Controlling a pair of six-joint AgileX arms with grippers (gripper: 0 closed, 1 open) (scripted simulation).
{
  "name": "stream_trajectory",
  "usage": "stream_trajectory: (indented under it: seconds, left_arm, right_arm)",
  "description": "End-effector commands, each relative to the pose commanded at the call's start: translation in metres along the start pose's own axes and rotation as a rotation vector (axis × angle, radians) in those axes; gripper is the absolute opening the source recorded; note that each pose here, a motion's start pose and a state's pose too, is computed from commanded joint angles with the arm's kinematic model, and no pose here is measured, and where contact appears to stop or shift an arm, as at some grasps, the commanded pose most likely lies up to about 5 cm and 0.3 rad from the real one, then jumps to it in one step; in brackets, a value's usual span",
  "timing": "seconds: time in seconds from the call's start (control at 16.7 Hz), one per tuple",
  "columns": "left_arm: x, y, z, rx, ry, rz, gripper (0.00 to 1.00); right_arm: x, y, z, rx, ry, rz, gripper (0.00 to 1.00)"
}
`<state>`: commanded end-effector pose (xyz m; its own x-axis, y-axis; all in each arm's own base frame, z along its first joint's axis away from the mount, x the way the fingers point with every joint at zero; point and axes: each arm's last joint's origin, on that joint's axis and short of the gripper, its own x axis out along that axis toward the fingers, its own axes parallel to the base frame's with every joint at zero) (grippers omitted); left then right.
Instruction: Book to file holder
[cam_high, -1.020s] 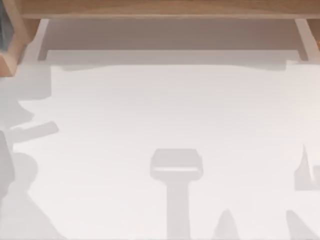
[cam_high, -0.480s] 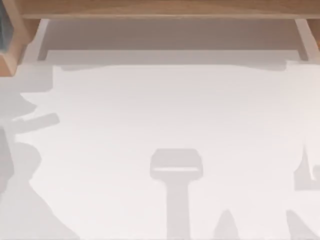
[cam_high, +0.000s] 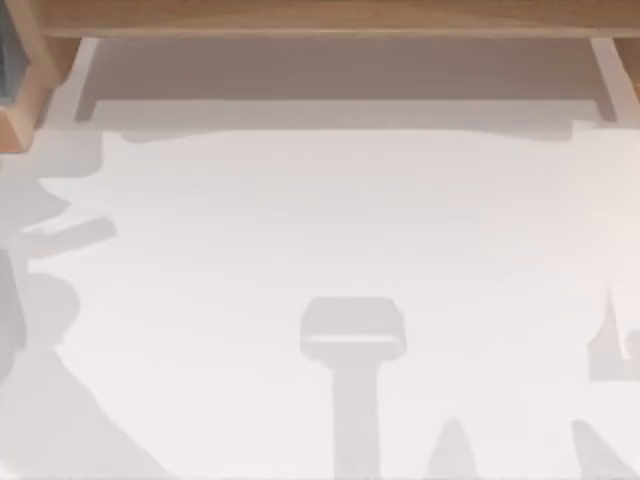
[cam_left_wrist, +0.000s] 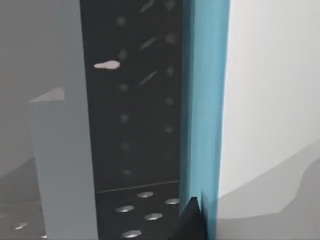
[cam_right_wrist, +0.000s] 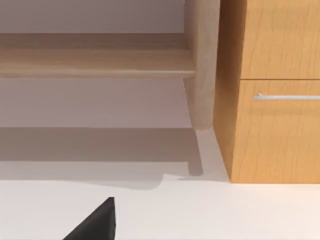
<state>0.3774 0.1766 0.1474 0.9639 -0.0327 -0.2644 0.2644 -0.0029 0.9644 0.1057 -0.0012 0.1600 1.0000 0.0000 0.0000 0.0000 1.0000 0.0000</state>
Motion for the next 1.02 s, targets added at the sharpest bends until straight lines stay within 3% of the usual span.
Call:
stream_trajectory:
  seconds: [0.66,1.02]
  left_arm:
    - [0.0,0.0,0.0,0.0,0.0,0.0,0.98]
    - [0.0,0.0,0.0,0.0,0.0,0.0,1.0]
  right_arm:
    - [0.0,0.0,0.0,0.0,0.0,0.0,1.0]
    - [0.0,0.0,0.0,0.0,0.0,0.0,1.0]
